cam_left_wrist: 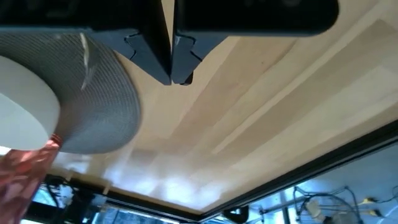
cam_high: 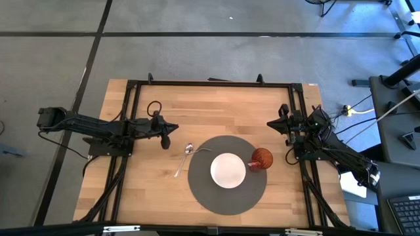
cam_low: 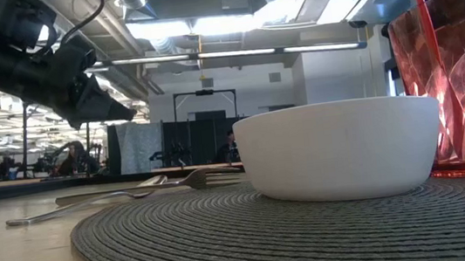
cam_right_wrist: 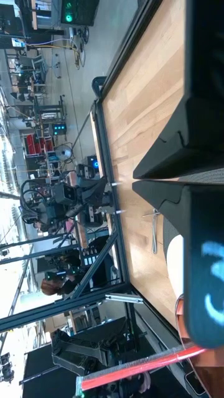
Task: Pick & Place Utensil
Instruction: Put the silver fork into the white bowl
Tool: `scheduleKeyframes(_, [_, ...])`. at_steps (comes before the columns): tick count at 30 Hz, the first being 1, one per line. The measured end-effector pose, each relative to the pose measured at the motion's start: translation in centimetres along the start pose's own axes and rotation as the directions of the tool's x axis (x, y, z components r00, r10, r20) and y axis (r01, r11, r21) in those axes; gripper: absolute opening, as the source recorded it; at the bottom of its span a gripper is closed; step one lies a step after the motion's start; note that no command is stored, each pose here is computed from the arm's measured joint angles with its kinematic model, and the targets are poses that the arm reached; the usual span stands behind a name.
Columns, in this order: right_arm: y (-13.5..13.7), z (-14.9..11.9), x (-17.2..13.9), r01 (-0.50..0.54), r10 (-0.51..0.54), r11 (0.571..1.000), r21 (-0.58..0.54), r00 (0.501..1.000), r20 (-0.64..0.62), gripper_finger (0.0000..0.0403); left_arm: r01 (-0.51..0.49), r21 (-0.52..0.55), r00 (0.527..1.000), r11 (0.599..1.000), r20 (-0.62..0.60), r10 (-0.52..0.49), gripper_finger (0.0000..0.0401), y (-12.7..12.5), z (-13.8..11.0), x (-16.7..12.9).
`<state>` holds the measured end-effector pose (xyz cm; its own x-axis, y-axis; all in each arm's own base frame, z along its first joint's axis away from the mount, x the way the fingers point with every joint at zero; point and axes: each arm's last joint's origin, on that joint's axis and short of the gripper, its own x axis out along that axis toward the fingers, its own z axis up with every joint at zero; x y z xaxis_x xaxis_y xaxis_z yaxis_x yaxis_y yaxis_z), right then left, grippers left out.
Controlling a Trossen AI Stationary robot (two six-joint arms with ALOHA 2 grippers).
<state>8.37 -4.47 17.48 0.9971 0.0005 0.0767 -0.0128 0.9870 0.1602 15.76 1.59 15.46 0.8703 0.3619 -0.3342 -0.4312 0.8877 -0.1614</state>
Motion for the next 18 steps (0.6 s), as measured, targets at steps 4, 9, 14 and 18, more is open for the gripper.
scheduleKeyframes(4, [0.0,0.0,0.0,0.000,0.000,1.000,0.000,1.000,0.000,0.0017,-0.022,-0.006,1.000,1.000,-0.010,0.022,0.0013,0.1,-0.1,0.0])
scheduleKeyframes(9, [0.0,0.0,0.0,0.000,0.000,1.000,0.000,1.000,0.001,0.0016,-0.030,-0.004,0.999,1.000,-0.024,0.030,0.0018,0.0,-0.4,-0.1])
scheduleKeyframes(14, [0.0,0.0,0.0,0.000,0.000,1.000,-0.001,1.000,0.001,0.0017,0.017,0.048,0.997,0.999,-0.073,-0.013,0.0014,-1.4,-0.1,-0.4])
scheduleKeyframes(18, [0.0,0.0,0.0,0.000,0.000,1.000,-0.001,1.000,0.001,0.0016,-0.008,0.072,0.994,0.997,-0.108,0.016,0.0003,-2.8,0.1,-0.5])
